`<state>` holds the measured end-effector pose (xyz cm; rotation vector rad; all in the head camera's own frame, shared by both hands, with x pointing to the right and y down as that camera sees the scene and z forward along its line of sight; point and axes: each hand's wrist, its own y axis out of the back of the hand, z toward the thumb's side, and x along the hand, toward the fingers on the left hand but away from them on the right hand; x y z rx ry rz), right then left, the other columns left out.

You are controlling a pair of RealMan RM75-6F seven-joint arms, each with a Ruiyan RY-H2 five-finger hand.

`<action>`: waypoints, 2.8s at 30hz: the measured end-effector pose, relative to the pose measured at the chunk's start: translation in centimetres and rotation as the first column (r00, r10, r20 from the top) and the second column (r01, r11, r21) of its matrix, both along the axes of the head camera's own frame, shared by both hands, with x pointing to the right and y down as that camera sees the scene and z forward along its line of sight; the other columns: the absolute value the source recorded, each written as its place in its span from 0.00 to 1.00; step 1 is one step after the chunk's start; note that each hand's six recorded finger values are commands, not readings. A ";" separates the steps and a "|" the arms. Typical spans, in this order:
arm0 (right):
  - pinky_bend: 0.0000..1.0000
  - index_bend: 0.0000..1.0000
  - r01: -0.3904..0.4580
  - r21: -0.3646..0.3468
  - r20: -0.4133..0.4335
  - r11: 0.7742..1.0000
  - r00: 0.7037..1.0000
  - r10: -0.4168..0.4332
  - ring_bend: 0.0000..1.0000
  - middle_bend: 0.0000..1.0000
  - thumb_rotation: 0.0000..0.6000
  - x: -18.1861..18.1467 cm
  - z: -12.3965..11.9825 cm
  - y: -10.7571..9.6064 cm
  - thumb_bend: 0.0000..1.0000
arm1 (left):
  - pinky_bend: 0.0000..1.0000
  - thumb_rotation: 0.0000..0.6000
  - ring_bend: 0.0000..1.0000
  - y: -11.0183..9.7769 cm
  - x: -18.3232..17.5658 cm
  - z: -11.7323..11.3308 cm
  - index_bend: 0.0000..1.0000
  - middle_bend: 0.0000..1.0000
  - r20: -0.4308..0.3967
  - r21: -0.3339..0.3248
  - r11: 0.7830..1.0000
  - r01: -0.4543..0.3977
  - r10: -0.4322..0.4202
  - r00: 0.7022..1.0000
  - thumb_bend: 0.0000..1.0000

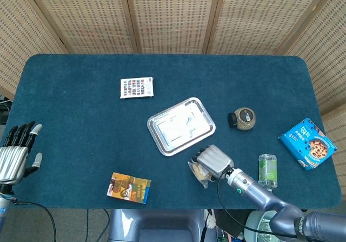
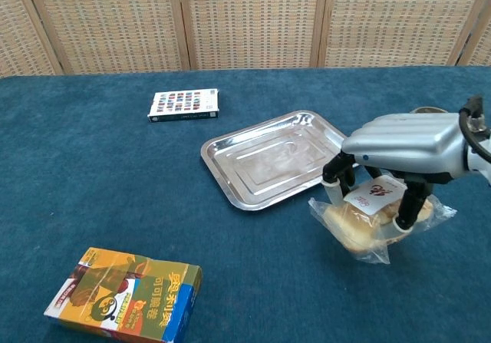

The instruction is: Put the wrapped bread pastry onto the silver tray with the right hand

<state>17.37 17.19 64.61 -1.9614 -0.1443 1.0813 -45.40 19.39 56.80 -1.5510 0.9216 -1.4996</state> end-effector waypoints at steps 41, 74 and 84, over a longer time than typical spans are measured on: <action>0.49 0.45 0.022 -0.006 -0.013 1.000 1.000 -0.022 0.36 0.47 1.00 -7.1 4.4 -11.1 0.23 | 0.00 1.00 0.00 -1.3 -3.7 1.7 0.00 0.00 0.009 -0.060 0.990 0.130 -0.129 0.992 0.49; 0.49 0.45 0.005 -0.009 0.004 1.000 1.000 -0.005 0.36 0.47 1.00 -8.8 6.7 -14.0 0.23 | 0.00 1.00 0.00 -1.4 -5.5 2.4 0.00 0.00 0.012 -0.087 0.979 0.185 -0.185 0.983 0.49; 0.31 0.22 -0.019 -0.035 0.017 0.999 1.000 0.019 0.12 0.18 1.00 -8.4 6.6 -14.3 0.22 | 0.00 1.00 0.00 -1.5 -5.5 2.5 0.00 0.00 0.009 -0.091 0.978 0.185 -0.185 0.983 0.50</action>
